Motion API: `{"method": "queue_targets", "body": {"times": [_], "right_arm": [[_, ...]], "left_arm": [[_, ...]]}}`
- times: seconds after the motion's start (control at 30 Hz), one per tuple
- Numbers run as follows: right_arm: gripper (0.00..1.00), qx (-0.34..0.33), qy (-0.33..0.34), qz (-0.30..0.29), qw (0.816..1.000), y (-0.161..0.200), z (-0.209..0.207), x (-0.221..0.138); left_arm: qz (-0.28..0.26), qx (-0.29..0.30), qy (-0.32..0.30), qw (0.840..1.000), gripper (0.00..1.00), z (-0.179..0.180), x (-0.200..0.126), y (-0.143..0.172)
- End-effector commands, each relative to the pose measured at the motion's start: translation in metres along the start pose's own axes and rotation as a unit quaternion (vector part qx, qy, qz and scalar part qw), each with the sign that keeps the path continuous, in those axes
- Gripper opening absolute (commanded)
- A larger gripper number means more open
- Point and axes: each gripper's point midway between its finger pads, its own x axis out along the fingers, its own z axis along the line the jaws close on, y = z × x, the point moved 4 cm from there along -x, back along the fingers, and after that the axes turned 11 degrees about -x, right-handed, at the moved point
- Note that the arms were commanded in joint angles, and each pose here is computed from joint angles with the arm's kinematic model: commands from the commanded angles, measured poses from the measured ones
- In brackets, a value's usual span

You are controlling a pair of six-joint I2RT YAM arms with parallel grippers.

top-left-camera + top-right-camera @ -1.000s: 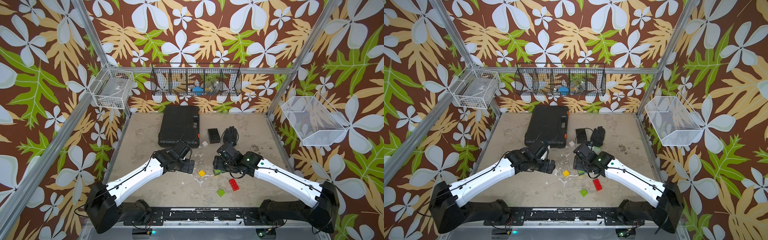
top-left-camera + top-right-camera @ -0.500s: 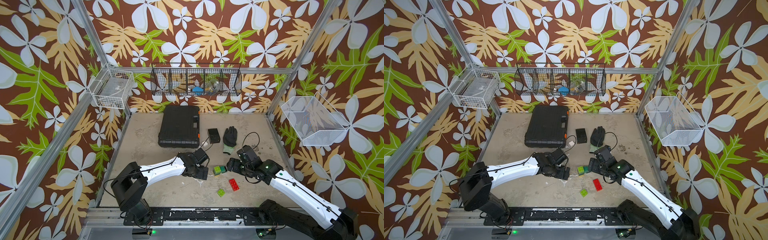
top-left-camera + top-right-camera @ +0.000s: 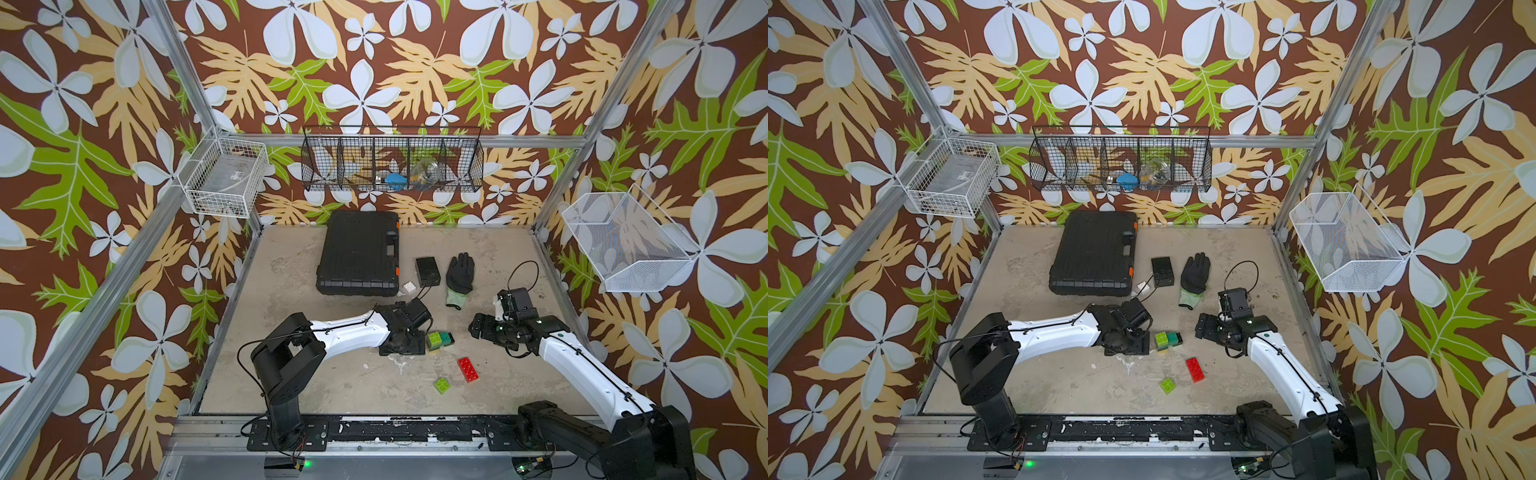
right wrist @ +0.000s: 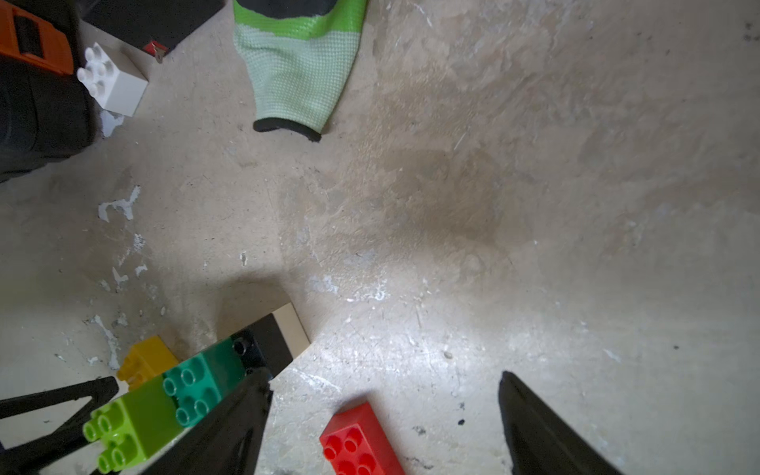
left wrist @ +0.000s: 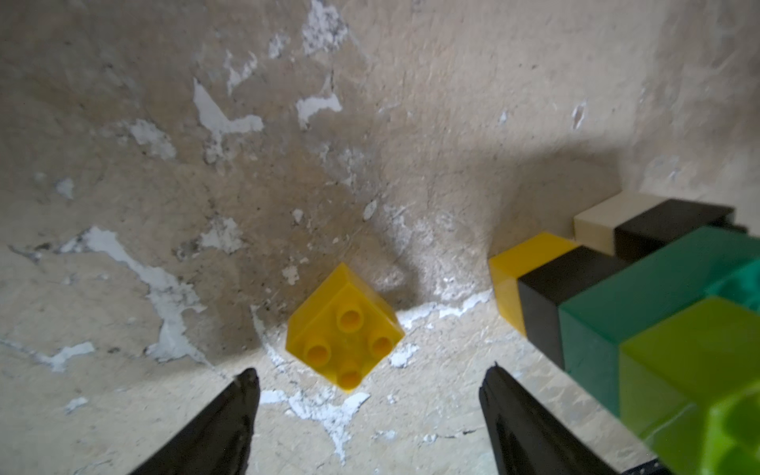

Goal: Assemble a giraffe with lego
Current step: Pick up the lego brick from the center of the board.

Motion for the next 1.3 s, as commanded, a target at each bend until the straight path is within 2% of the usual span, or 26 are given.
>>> {"method": "queue_targets", "body": {"times": [0.0, 0.37, 0.43, 0.53, 0.87, 0.97, 1.27], "right_arm": [[0.89, -0.019, -0.006, -0.013, 1.000, -0.004, -0.002, 0.006], [0.85, -0.013, 0.008, 0.009, 1.000, 0.002, -0.014, 0.045], [0.84, -0.014, 0.009, 0.016, 1.000, 0.006, -0.016, 0.052], [0.82, -0.013, 0.005, 0.022, 1.000, 0.013, -0.018, 0.059], [0.78, -0.016, -0.014, 0.027, 0.999, 0.021, -0.014, 0.063], [0.78, -0.020, -0.019, 0.029, 0.999, 0.024, -0.012, 0.063], [0.77, -0.043, -0.040, 0.046, 0.997, 0.043, 0.007, 0.064]], "left_arm": [[-0.018, -0.035, 0.002, 0.999, 0.85, -0.007, 0.000, -0.007], [0.002, -0.058, -0.028, 0.998, 0.80, 0.000, 0.016, -0.002], [0.000, -0.057, -0.030, 0.998, 0.76, 0.001, 0.017, -0.002], [-0.001, -0.049, -0.036, 0.998, 0.63, 0.004, 0.020, -0.002], [-0.012, -0.037, -0.044, 0.998, 0.47, 0.008, 0.013, -0.004], [-0.019, -0.035, -0.045, 0.998, 0.36, 0.007, 0.008, -0.006], [-0.037, -0.025, -0.052, 0.998, 0.28, 0.004, -0.004, -0.013]]}}
